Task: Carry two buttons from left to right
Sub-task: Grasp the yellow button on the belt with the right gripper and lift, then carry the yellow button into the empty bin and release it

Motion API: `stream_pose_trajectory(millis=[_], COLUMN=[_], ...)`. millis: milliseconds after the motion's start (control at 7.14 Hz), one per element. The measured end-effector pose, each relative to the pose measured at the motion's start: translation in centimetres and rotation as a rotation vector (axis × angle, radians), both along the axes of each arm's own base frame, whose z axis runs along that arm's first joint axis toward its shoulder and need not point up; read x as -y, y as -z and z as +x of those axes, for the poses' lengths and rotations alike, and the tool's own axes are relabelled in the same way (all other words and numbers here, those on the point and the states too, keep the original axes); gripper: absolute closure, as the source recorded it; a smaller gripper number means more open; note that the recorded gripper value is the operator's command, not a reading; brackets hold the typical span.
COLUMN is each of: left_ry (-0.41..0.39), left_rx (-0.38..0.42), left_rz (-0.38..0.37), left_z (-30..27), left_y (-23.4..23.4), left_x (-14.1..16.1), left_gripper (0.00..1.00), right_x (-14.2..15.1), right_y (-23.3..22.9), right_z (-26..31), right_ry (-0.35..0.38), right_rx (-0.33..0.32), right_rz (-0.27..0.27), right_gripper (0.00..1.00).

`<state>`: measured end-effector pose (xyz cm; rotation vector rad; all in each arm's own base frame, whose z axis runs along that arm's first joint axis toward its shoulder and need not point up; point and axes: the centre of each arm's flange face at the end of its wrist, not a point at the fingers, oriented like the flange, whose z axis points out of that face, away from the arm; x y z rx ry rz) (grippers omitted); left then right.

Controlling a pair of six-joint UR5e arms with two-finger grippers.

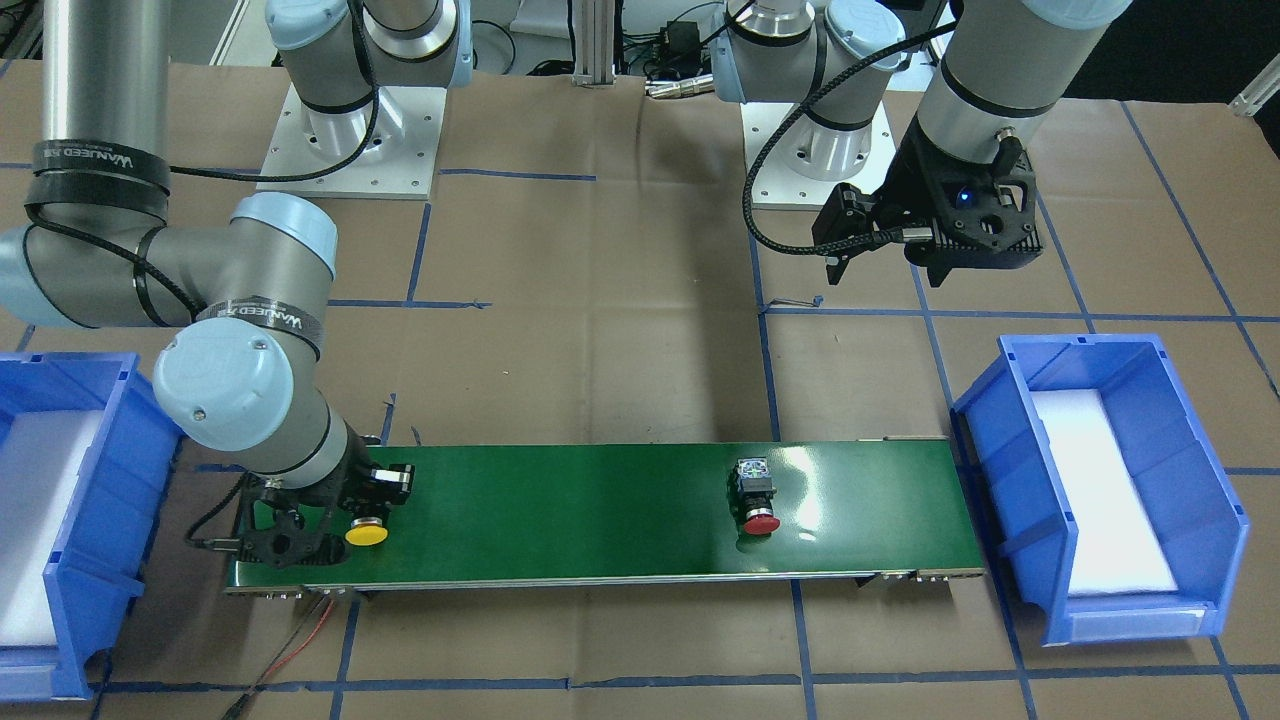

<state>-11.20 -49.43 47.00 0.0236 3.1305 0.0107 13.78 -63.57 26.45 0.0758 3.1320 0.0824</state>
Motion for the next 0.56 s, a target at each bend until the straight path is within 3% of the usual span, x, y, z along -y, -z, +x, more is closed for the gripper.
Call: stream_pose_trajectory(millis=[280,561], left_ry=[0.000,0.000], left_rx=[0.000,0.000], left_rz=[-0.001,-0.002], left_z=[0.0,0.0], left_y=[0.0,-0.1], left_x=[0.0,0.0], left_gripper=[0.00,0.00], right_x=[-0.3,-2.3], right_y=[-6.9,-16.1], right_z=[-5.4,-15.4], right_ry=[0.058,0.095], right_rx=[-0.001,0.001], right_rz=[-0.058,-0.067], right_gripper=[0.95,0.95])
